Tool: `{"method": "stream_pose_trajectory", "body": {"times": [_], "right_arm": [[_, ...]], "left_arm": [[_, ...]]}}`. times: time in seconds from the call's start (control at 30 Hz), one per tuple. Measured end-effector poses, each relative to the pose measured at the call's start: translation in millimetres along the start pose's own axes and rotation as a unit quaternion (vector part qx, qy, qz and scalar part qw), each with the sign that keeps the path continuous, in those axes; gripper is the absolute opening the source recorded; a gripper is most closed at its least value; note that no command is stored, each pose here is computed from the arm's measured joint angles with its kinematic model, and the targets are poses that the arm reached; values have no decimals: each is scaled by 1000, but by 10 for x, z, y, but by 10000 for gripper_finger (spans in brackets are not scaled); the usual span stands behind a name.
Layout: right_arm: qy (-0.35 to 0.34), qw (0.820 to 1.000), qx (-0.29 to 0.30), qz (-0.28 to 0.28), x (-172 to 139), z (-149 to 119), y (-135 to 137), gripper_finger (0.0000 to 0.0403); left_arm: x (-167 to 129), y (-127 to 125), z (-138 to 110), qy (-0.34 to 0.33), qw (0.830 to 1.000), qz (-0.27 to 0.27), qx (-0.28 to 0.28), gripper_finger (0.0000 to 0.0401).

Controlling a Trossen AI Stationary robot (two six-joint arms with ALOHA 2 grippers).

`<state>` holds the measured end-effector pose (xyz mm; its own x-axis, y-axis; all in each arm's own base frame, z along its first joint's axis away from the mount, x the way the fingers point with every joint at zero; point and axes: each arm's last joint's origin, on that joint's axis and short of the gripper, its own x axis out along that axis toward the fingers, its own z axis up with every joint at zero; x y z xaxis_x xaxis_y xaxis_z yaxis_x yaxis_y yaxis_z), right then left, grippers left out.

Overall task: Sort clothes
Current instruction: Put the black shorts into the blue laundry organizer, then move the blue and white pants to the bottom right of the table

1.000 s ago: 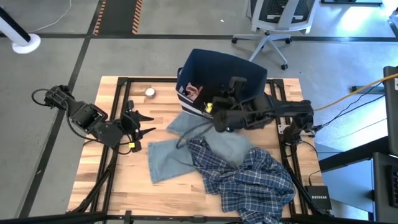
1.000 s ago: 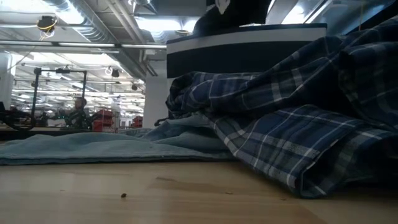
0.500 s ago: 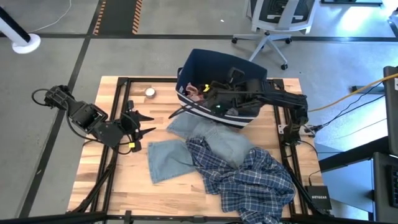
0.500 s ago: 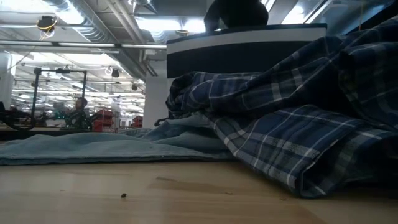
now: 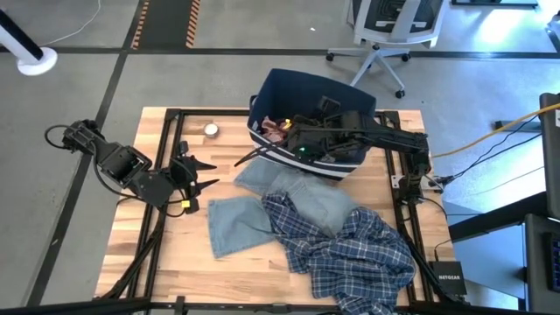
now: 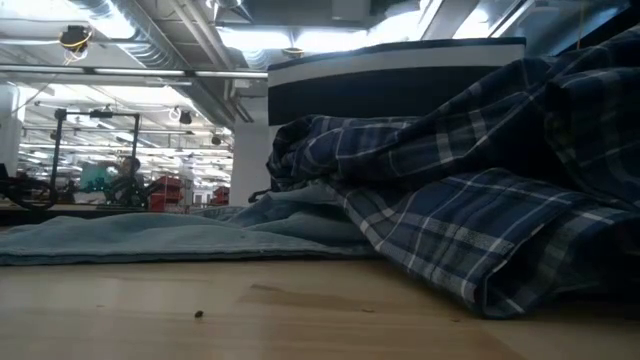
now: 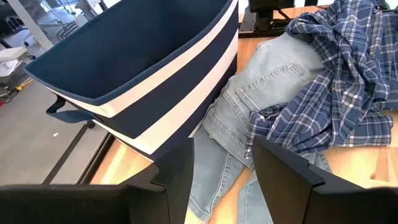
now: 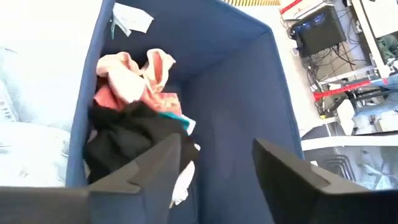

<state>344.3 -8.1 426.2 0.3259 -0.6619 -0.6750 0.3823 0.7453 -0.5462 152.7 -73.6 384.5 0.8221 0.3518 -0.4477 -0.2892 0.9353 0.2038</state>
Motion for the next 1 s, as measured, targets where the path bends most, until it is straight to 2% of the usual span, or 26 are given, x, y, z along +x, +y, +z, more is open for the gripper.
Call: {"method": "stream_pose_trajectory", "body": {"times": [0.17,0.3,0.47,0.63,0.8,1.0], "right_arm": [[-5,998,-23,51,-89,-15,104,251],[-27,994,-69,85,-293,-52,367,255],[-63,986,-111,111,-560,-172,834,254],[-81,975,-150,145,-681,-376,1368,253],[-46,960,-215,172,-612,-681,1785,253],[-3,951,-268,156,-342,-996,2082,253]], "left_arm": [[0,2,-3,1,1000,1,-1,158],[0,4,-11,4,1000,1,1,158],[0,5,-12,5,1000,2,-5,158],[0,5,-11,4,1000,2,-8,158],[0,4,-11,4,1000,2,-8,158],[0,5,-11,4,1000,2,-8,158]]}}
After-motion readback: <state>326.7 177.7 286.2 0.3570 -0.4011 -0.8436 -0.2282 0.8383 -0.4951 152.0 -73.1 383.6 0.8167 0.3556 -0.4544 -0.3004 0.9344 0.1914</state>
